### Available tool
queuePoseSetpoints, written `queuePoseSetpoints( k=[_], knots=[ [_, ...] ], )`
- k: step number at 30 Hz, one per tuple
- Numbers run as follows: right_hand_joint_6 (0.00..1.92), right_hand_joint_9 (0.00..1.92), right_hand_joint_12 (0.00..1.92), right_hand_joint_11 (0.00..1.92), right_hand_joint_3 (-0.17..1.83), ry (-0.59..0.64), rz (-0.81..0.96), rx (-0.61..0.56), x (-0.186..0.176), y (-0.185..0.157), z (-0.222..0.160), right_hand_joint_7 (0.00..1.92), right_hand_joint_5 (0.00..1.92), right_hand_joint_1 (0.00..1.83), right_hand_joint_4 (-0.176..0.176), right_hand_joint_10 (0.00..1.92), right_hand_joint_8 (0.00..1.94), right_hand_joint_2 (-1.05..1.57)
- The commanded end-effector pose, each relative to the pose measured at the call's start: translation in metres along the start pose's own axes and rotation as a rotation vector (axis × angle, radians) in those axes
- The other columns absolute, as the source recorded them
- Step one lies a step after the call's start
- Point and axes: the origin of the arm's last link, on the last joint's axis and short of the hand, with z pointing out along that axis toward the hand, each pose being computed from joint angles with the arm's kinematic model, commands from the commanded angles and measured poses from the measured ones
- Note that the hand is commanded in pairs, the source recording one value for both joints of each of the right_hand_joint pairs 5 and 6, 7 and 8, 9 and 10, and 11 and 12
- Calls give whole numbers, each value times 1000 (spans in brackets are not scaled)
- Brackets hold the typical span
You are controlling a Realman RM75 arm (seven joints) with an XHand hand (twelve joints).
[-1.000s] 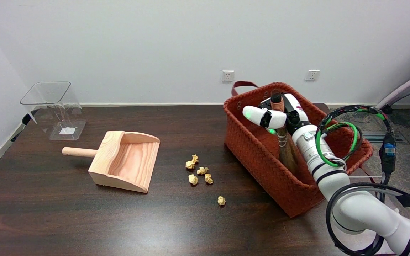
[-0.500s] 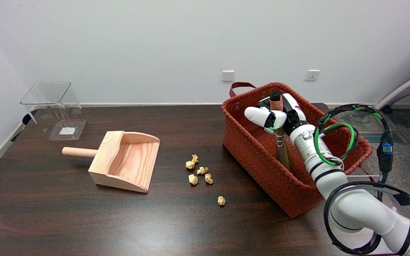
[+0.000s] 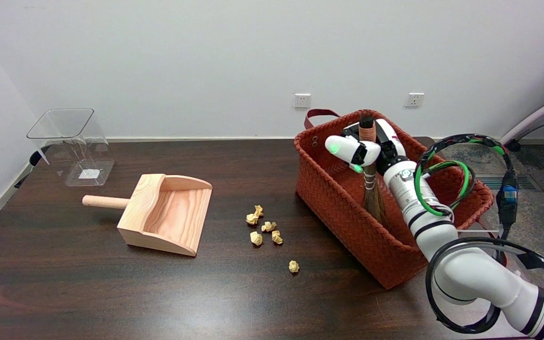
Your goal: Pick up the broom.
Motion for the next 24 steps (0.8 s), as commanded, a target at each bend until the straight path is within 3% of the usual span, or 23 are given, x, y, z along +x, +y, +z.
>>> queuePoseSetpoints(
  k=[1, 4, 8, 11, 15, 24],
  knots=[
    [1920, 1920, 1920, 1920, 1034, 49, 17, 43, 3, -12, 10, 1920, 1920, 985, 0, 1920, 1920, -333],
    [1920, 1920, 1920, 1920, 1042, 60, 9, 46, 4, -12, 12, 1920, 1920, 1048, 0, 1920, 1920, -296],
    [1920, 1920, 1920, 1920, 1020, 81, 3, 51, 7, -12, 14, 1920, 1920, 1161, 0, 1920, 1920, 33],
    [1920, 1920, 1920, 1920, 1219, 101, 5, 57, 10, -14, 15, 1920, 1920, 1179, 0, 1920, 1920, 303],
    [1920, 1920, 1920, 1920, 1132, 114, 0, 74, 13, -18, 18, 1920, 1920, 1158, 0, 1920, 1920, 658],
    [1920, 1920, 1920, 1920, 1025, 112, 4, 120, 13, -35, 26, 1920, 1920, 1145, 0, 1920, 1920, 923]
  ],
)
